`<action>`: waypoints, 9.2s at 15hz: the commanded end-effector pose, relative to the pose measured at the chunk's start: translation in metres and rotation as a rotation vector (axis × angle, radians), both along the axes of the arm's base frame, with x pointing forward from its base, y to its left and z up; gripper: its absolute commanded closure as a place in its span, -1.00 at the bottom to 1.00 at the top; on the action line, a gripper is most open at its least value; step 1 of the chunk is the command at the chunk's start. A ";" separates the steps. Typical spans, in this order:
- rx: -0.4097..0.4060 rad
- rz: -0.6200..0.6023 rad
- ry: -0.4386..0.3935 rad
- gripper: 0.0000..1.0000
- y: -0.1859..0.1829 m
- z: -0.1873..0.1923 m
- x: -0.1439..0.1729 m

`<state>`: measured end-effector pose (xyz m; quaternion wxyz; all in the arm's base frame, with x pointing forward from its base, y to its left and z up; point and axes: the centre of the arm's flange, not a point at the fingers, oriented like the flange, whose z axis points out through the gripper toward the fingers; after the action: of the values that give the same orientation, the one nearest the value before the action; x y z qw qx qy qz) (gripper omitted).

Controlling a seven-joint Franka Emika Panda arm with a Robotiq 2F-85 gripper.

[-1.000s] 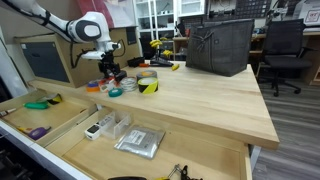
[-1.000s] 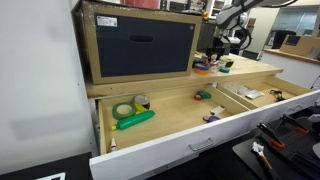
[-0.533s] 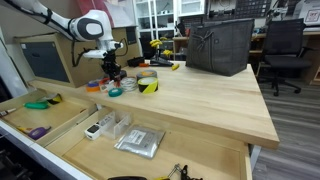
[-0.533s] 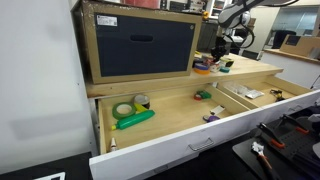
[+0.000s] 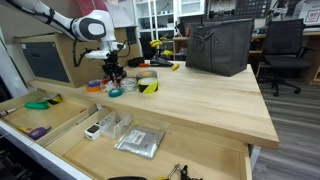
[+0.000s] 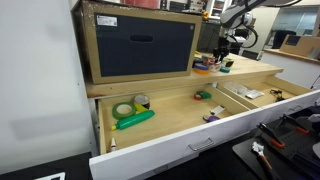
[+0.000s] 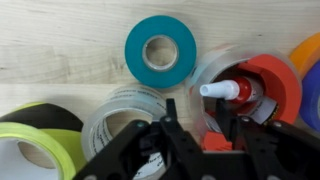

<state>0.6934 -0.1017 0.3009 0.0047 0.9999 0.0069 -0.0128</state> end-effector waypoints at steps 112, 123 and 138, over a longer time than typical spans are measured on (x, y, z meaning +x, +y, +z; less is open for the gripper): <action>0.032 0.122 0.013 -1.00 0.038 0.019 -0.012; 0.181 -0.006 -0.009 -1.00 0.005 0.005 0.005; 0.298 -0.068 0.020 -0.36 0.003 0.005 0.007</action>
<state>0.6947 -0.0938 0.3011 -0.1230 0.9921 -0.0226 -0.0110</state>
